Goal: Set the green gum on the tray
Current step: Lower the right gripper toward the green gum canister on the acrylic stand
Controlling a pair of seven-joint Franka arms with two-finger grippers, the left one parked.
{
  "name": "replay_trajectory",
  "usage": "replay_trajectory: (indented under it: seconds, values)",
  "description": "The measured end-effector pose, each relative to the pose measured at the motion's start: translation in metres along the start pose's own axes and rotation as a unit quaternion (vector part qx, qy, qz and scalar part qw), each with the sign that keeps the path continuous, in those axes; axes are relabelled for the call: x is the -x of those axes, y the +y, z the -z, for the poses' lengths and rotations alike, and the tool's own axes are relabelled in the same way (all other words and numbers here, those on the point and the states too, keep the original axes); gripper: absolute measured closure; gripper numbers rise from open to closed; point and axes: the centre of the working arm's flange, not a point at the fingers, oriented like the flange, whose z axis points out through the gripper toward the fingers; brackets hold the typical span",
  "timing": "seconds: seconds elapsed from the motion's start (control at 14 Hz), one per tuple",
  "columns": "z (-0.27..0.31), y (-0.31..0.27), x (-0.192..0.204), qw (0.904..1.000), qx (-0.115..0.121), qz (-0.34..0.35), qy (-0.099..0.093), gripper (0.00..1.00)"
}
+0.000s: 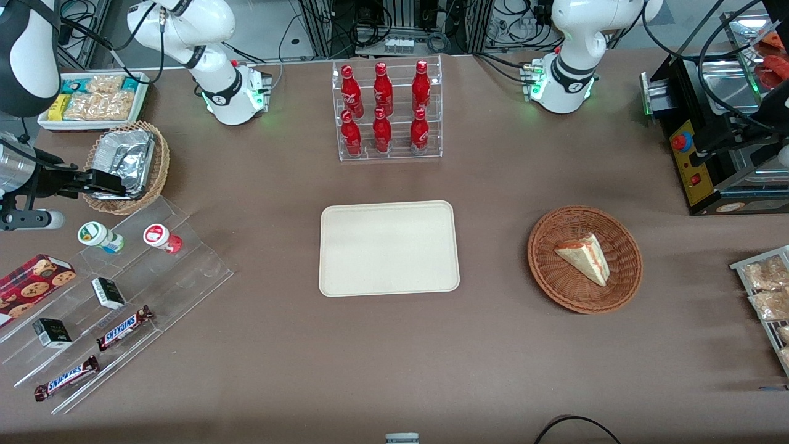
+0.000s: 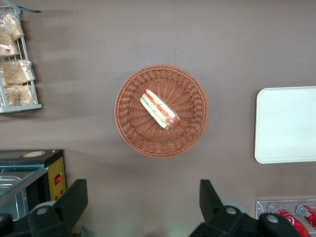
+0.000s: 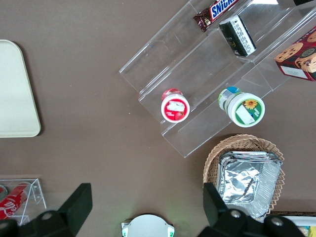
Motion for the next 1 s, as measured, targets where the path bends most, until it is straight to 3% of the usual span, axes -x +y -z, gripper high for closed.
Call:
replay_trajectory:
  seconds: [0.36, 0.64, 0.86, 1.0]
  values:
    - [-0.001, 0.001, 0.0, 0.9997, 0.0, 0.022, -0.001, 0.0]
    - [-0.015, 0.02, -0.009, 0.9953, 0.0, 0.096, 0.009, 0.0]
    - [-0.036, 0.048, -0.017, 0.9867, 0.003, 0.16, 0.028, 0.0]
    - [-0.049, 0.065, -0.022, 0.9759, 0.007, 0.215, 0.038, 0.0]
